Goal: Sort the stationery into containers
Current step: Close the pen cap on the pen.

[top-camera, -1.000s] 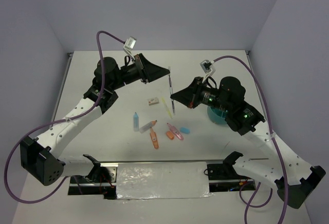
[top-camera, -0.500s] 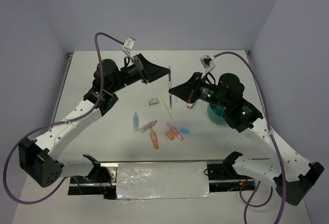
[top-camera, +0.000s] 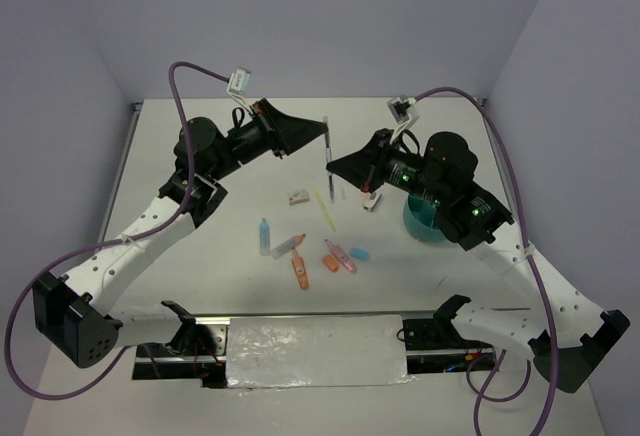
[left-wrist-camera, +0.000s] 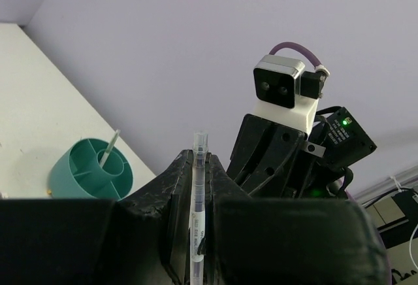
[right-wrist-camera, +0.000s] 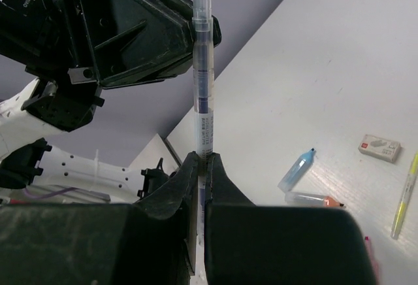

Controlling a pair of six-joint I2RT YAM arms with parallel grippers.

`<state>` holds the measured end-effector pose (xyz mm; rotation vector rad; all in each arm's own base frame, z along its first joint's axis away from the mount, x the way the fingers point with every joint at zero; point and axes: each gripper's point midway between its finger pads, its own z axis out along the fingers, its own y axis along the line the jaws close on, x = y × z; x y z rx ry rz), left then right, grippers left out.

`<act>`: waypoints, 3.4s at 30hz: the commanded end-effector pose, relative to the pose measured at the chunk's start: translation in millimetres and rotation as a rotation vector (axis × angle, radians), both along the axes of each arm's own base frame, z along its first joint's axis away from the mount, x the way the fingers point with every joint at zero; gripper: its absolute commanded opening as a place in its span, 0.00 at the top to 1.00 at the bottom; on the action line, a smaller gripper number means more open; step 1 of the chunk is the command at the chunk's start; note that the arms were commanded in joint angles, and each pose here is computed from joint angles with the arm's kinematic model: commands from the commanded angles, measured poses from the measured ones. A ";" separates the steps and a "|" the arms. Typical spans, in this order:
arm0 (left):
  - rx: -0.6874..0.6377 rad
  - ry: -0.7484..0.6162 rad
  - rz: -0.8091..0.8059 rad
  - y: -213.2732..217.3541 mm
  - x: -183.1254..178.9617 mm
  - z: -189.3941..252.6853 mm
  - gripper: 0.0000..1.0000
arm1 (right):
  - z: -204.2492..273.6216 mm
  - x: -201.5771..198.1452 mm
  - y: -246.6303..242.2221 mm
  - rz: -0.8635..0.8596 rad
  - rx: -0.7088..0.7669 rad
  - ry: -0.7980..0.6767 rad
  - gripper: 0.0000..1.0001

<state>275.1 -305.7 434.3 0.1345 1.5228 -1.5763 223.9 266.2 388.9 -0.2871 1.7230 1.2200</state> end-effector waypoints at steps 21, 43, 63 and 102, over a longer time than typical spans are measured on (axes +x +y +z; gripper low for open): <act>0.157 0.043 -0.235 -20.7 -53.0 -38.5 1.00 | 125.9 36.8 -32.1 -0.163 0.071 -0.391 1.00; 0.272 -0.096 -0.056 13.8 -31.1 5.1 0.55 | 89.3 29.7 -28.7 -0.047 -0.077 -0.404 1.00; 0.165 -0.245 -0.067 14.7 2.8 71.3 0.36 | 42.6 -12.7 6.2 0.156 -0.084 -0.289 1.00; 0.187 -0.135 -0.228 -8.0 -24.0 24.7 1.00 | 98.7 27.1 13.8 0.059 -0.131 -0.352 1.00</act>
